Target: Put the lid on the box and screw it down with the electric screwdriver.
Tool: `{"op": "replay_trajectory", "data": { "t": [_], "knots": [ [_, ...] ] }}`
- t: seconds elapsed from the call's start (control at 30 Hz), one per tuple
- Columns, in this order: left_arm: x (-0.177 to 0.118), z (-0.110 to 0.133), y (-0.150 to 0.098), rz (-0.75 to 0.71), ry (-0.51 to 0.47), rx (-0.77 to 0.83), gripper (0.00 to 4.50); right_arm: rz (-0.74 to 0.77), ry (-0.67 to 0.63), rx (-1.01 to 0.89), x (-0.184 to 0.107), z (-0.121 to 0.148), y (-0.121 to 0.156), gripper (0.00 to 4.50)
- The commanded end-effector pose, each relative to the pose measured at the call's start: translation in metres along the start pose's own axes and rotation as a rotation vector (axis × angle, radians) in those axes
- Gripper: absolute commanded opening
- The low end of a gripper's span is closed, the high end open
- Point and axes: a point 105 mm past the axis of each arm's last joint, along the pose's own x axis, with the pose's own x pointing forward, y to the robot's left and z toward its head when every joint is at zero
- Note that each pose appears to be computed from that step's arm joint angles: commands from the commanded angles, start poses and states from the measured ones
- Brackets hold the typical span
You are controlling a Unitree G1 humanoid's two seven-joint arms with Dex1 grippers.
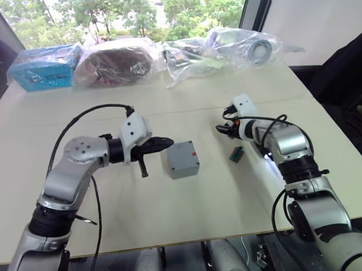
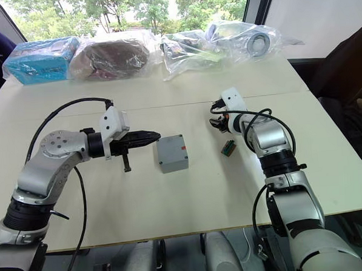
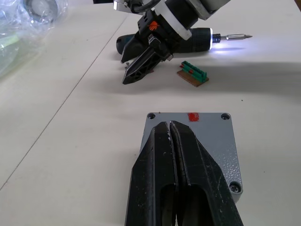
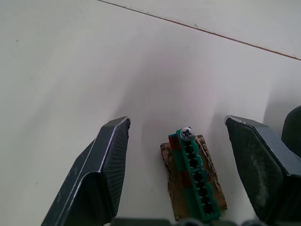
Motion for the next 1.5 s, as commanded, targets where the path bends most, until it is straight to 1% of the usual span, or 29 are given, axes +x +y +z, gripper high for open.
{"op": "replay_trajectory", "data": {
  "t": [0.03, 0.07, 0.13, 0.27, 0.3, 0.6, 0.67, 0.73, 0.97, 1.23, 1.3, 1.33, 1.37, 1.4, 1.43, 1.5],
  "knots": [
    [-0.001, 0.013, -0.001, 0.002, -0.026, 0.039, 0.0, -0.007, -0.063, -0.007, -0.003, 0.02, -0.003, 2.81],
    [-0.001, 0.014, 0.0, 0.001, -0.026, 0.039, 0.0, -0.008, -0.065, -0.009, -0.004, 0.02, -0.003, 2.66],
    [0.0, 0.014, 0.0, 0.0, -0.026, 0.039, 0.0, -0.009, -0.067, -0.009, -0.004, 0.021, -0.003, 1.96],
    [0.0, 0.015, 0.0, -0.003, -0.027, 0.037, 0.0, -0.011, -0.07, -0.009, -0.005, 0.022, -0.004, 0.33],
    [0.001, 0.015, 0.0, -0.004, -0.028, 0.037, 0.0, -0.013, -0.07, -0.009, -0.005, 0.022, -0.004, 0.05],
    [0.003, 0.015, 0.0, -0.013, -0.031, 0.036, 0.0, -0.003, -0.084, 0.009, -0.012, 0.026, -0.004, 0.05],
    [0.003, 0.015, 0.0, -0.015, -0.032, 0.035, 0.0, 0.055, -0.06, 0.043, -0.015, 0.024, 0.005, 0.05],
    [0.003, 0.015, 0.0, -0.015, -0.032, 0.035, 0.0, 0.091, -0.052, 0.034, -0.017, 0.024, 0.013, 0.05],
    [0.003, 0.014, 0.0, -0.017, -0.033, 0.036, 0.0, 0.126, -0.038, 0.007, -0.013, 0.016, 0.033, 0.05],
    [0.003, 0.013, 0.0, -0.013, -0.032, 0.036, 0.0, 0.121, -0.04, -0.059, -0.006, 0.003, 0.037, 0.05],
    [0.002, 0.013, -0.001, -0.013, -0.032, 0.035, 0.0, 0.138, -0.05, -0.063, -0.008, 0.003, 0.039, 0.77],
    [0.002, 0.013, -0.001, -0.013, -0.032, 0.035, 0.0, 0.143, -0.052, -0.065, -0.008, 0.003, 0.039, 0.95],
    [0.002, 0.013, -0.001, -0.013, -0.031, 0.035, 0.0, 0.144, -0.053, -0.066, -0.009, 0.003, 0.039, 1.41],
    [0.002, 0.013, -0.001, -0.013, -0.031, 0.036, 0.0, 0.143, -0.054, -0.067, -0.01, 0.003, 0.039, 1.73],
    [0.002, 0.013, -0.001, -0.012, -0.031, 0.036, 0.0, 0.141, -0.057, -0.071, -0.011, 0.004, 0.038, 2.34],
    [0.001, 0.013, -0.001, -0.012, -0.031, 0.035, 0.0, 0.139, -0.062, -0.075, -0.013, 0.005, 0.037, 2.75]
  ]
}}
